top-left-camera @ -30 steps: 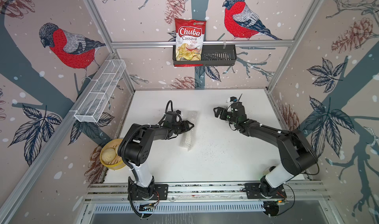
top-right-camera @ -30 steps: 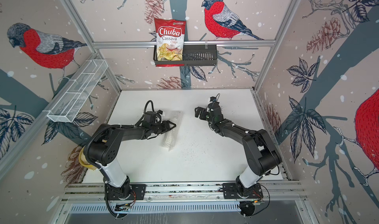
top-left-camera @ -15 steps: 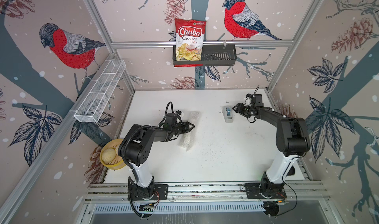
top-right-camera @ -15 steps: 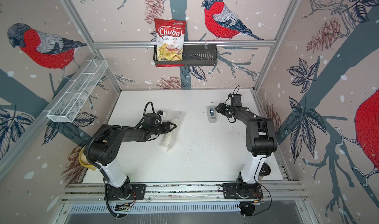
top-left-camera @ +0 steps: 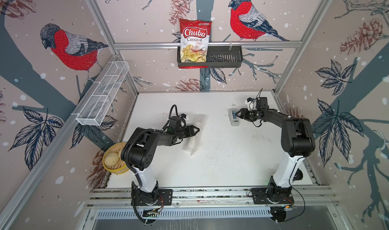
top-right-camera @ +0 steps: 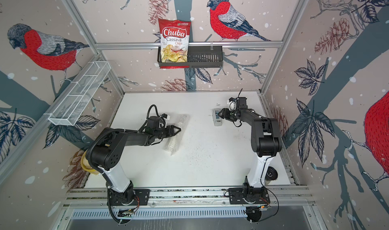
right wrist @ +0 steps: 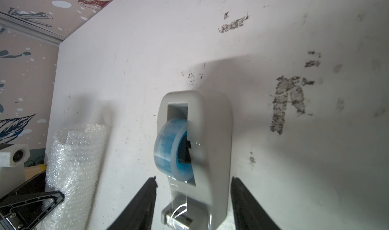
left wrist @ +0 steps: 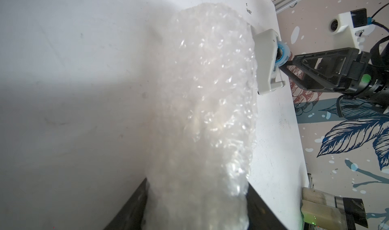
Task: Wrap vases in bubble wrap
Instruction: Tear off the tape using the Tape Cutter.
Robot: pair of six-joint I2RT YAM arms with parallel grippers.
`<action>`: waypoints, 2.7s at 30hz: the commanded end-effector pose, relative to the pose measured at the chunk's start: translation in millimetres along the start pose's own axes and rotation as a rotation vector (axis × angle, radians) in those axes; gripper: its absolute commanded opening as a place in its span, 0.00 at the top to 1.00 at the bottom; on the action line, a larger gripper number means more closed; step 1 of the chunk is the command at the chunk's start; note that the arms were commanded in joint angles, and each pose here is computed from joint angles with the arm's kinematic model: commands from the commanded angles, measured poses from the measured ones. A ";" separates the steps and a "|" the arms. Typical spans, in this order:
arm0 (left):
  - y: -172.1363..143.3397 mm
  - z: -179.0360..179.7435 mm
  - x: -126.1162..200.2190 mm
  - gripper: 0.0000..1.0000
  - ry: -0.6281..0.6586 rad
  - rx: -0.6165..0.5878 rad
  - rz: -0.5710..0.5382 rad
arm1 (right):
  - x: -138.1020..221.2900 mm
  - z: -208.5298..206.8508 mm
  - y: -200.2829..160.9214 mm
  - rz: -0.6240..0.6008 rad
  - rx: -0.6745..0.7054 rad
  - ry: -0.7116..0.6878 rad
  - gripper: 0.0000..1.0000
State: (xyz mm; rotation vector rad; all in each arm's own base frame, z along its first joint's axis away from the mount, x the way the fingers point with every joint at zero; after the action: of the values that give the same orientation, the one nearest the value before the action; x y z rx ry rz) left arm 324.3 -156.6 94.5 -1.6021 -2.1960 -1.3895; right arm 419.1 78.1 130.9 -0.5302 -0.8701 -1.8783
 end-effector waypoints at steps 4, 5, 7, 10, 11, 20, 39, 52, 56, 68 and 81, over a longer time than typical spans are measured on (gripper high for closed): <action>-17.4 11.3 -1.8 0.68 0.067 0.035 0.081 | -7.5 0.3 -4.5 0.056 0.032 0.065 0.47; -17.6 11.8 -1.9 0.69 0.066 0.036 0.081 | -7.9 0.7 -5.7 0.057 0.034 0.070 0.47; -18.2 12.0 -2.9 0.69 0.064 0.037 0.084 | -7.5 2.4 -6.3 0.054 0.039 0.084 0.47; -18.0 12.3 -3.2 0.69 0.066 0.035 0.084 | -10.8 3.9 -7.0 0.067 0.047 0.091 0.47; -18.4 12.8 -3.4 0.69 0.067 0.037 0.086 | -12.3 4.0 -6.8 0.075 0.048 0.093 0.47; -18.4 13.3 -4.3 0.70 0.066 0.036 0.088 | -19.3 0.8 -13.8 0.105 0.033 0.108 0.50; -20.4 15.4 -8.0 0.70 0.057 0.045 0.100 | -9.8 16.1 -10.9 0.024 0.116 0.005 0.56; -20.0 15.6 -9.7 0.71 0.052 0.048 0.105 | -10.8 13.7 -19.0 0.079 0.096 0.012 0.54; -19.8 15.3 -9.2 0.72 0.050 0.047 0.103 | -12.6 12.6 -19.0 0.091 0.090 0.009 0.54; -19.2 14.9 -9.1 0.72 0.048 0.046 0.103 | -12.7 7.9 -17.0 0.101 0.069 0.033 0.60; -19.1 14.8 -9.1 0.72 0.049 0.046 0.105 | -6.3 -1.6 -15.4 0.105 0.007 0.156 0.68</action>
State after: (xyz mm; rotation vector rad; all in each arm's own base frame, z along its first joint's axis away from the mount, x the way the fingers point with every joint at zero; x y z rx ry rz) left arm 329.9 -162.0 90.0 -1.6629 -2.2111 -1.3856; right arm 407.7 83.3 117.7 -0.4596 -0.7666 -1.7962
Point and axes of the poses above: each gripper's point midway between its finger pads, its own x axis back along the fingers, its own z axis along the line the jaws close on, y = z × x, the point moved 9 cm from there along x, back along the fingers, and after that the axes turned 13 degrees about -x, right-handed, at the moved point
